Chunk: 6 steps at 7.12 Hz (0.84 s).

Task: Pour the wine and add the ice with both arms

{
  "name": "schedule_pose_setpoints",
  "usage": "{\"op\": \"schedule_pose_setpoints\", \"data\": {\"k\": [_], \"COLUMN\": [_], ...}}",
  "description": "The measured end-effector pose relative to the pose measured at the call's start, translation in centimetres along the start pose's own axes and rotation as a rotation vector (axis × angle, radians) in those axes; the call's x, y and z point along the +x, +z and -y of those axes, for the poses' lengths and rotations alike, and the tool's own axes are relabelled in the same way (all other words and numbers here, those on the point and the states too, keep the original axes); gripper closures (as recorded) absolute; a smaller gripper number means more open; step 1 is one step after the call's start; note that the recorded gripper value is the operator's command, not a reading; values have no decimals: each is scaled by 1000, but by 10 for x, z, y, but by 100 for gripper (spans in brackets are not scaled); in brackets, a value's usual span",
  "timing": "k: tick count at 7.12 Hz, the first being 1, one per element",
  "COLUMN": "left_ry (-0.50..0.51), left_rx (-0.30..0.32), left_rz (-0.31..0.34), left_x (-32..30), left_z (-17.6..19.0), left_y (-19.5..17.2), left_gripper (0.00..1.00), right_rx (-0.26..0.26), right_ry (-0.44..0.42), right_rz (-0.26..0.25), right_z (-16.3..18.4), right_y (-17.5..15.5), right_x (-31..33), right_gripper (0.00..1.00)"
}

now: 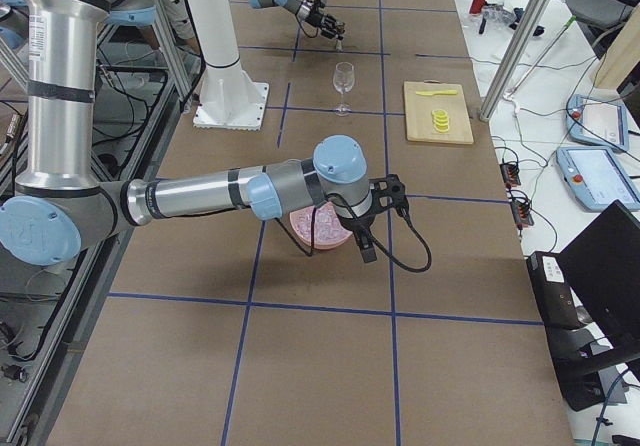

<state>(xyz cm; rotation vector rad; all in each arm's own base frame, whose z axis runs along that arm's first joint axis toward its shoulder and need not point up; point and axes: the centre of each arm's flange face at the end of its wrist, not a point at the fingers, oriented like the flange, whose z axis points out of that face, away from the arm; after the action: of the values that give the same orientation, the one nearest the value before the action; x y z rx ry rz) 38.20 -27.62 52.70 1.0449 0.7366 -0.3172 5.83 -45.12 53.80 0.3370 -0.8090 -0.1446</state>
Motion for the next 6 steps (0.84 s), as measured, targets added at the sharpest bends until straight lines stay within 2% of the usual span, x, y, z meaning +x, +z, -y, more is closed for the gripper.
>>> {"op": "schedule_pose_setpoints", "data": {"k": [2,3,4,6], "left_ry": [8,10,12,13], "left_rx": [-4,-5,-5,-6], "left_rz": [5,6,7,7], "left_x": [-3,-4,-5,-5], "left_z": [-4,-5,-6,-7], "left_y": [2,2,3,3], "left_gripper": [49,59,97,100], "right_rx": [0,-1,-1,-1], "right_ry": [1,1,1,1], "right_rz": [0,0,0,0], "right_z": [0,0,0,-1], "right_y": [0,0,0,0], "right_x": [0,0,0,0], "right_gripper": [0,0,0,0]}}
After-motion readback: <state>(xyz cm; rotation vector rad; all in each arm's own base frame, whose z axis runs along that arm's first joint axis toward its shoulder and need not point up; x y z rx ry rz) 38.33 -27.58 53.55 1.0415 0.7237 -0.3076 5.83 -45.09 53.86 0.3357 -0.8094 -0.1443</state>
